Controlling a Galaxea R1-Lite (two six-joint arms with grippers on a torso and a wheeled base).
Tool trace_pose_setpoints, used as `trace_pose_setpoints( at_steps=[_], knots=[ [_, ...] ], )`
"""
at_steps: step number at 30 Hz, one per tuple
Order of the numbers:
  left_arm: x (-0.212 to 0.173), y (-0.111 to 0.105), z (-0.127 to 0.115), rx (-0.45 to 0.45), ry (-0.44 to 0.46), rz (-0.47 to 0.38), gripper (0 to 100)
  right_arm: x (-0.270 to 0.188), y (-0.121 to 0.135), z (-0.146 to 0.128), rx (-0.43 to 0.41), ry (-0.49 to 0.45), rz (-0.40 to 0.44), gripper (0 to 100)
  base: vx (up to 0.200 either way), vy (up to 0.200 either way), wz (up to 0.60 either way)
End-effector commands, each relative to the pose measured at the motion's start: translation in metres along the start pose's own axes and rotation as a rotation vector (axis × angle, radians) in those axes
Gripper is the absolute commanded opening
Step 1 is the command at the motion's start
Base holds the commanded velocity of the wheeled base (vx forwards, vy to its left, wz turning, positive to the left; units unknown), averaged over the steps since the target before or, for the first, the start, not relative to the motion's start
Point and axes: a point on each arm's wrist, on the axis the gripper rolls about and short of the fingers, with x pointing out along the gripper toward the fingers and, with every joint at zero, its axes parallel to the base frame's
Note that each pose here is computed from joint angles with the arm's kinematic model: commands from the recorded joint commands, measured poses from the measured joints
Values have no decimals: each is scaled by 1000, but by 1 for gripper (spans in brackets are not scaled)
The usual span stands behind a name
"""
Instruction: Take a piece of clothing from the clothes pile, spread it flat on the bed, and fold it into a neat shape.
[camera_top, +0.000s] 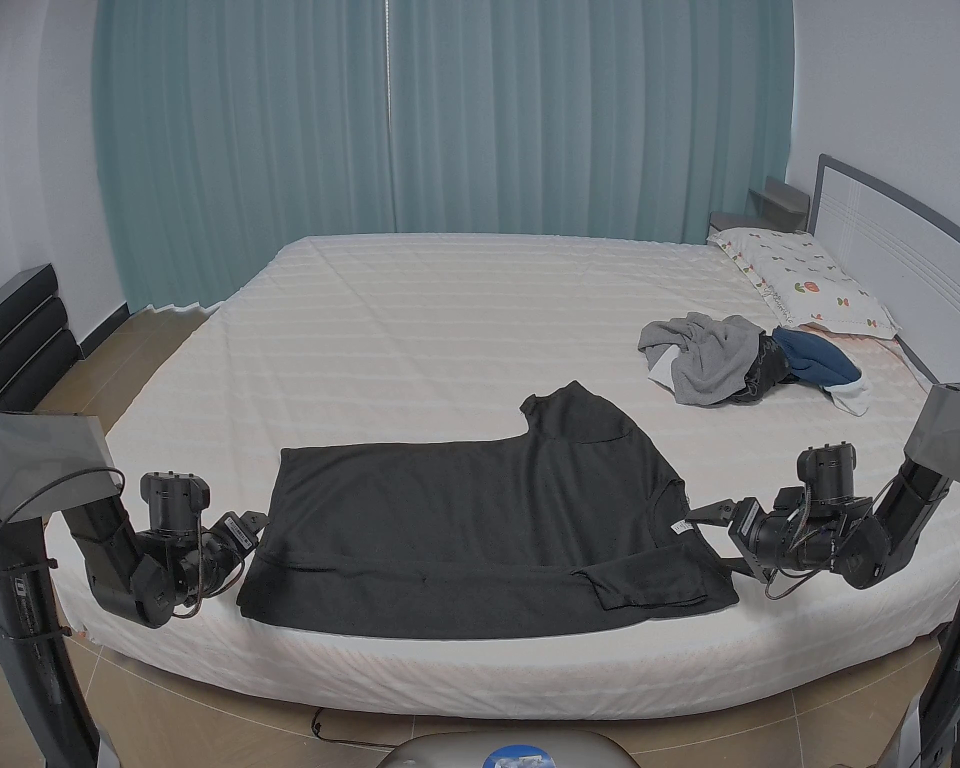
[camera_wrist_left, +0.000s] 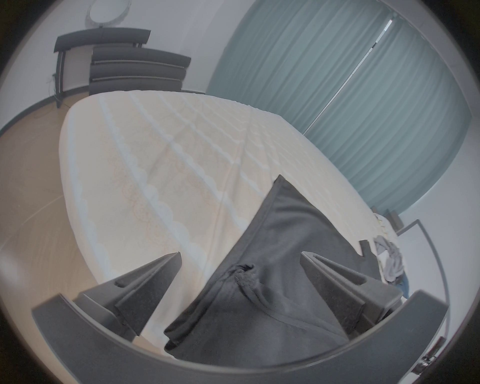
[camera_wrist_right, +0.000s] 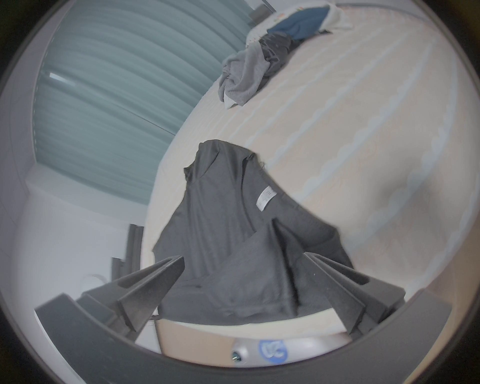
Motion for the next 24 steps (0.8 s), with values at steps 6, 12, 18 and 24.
trace_pose_setpoints(
  at_steps=[6, 12, 18, 24],
  knots=[
    [-23, 10, 13, -179, 66, -64, 100, -23, -15, 1, 175, 70, 141, 100, 0, -33, 0],
    [-25, 6, 5, -169, 106, -55, 100, -21, -13, -2, 199, 99, 161, 100, 0, -200, 0],
    [-30, 4, 4, -155, 92, -63, 100, -21, -12, -4, 218, 123, 173, 100, 0, -100, 0],
    [-33, 1, 2, -135, 96, -68, 100, -22, -13, -4, 214, 125, 170, 100, 0, 0, 0]
  ],
)
